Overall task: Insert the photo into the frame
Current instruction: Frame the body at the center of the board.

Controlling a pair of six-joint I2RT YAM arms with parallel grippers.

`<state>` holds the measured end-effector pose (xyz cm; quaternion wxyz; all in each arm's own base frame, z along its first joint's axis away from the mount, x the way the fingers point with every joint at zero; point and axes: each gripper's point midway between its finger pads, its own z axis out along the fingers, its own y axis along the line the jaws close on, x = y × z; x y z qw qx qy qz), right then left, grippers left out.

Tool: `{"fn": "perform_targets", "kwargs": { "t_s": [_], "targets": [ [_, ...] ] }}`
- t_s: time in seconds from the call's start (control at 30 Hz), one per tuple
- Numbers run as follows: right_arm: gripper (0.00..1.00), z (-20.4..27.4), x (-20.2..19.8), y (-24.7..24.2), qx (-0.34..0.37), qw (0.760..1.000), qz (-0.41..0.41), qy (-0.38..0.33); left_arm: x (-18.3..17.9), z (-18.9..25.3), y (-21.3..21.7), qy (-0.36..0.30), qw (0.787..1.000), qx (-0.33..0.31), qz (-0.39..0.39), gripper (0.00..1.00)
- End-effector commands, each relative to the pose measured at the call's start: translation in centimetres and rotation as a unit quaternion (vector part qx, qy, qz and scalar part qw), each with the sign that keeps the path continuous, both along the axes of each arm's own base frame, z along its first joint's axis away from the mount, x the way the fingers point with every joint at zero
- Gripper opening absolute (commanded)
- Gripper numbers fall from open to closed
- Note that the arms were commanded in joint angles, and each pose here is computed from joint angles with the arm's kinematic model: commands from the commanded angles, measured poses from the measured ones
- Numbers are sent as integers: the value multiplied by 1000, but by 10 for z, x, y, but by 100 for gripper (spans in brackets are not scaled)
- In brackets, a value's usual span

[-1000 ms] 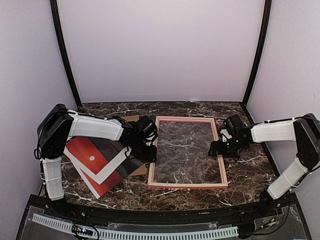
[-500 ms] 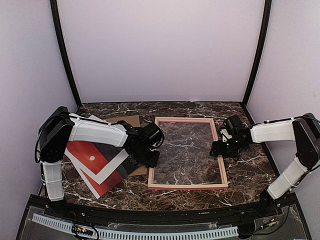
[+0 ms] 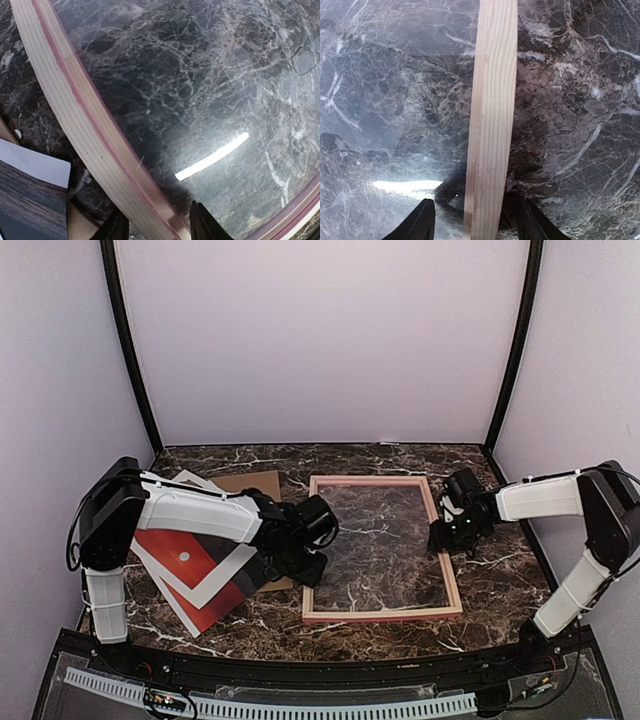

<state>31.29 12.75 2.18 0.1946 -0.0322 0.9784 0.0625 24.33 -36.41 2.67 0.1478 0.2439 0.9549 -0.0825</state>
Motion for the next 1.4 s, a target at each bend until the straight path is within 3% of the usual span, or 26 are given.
{"fn": "perform_targets", "kwargs": {
  "t_s": [0.0, 0.23, 0.47, 0.6, 0.9, 1.07, 1.37],
  "targets": [
    [54, -6, 3, -17, -37, 999, -6, 11, -11, 32, -23, 9, 998, -52, -27, 43],
    [54, 2, 16, -28, -59, 998, -4, 3, -17, 42, -41, 12, 994, -88, -57, 48],
    [77, 26, 4, -19, -19, 1000, 9, -9, -6, 63, -41, -26, 994, -89, -56, 58],
    [81, 39, -11, -16, 11, 1000, 8, -15, 9, 82, -35, -75, 993, -81, -45, 64],
    [78, 30, -32, -21, 19, 1000, -18, 14, 40, 101, -26, -109, 991, -77, -33, 69],
    [70, 15, -38, -22, 20, 998, -39, 43, 60, 103, -21, -112, 990, -79, -25, 69],
    [69, -4, -58, -25, 25, 995, -71, 66, 90, 78, -18, -107, 993, -48, -17, 70]
  ]
}}
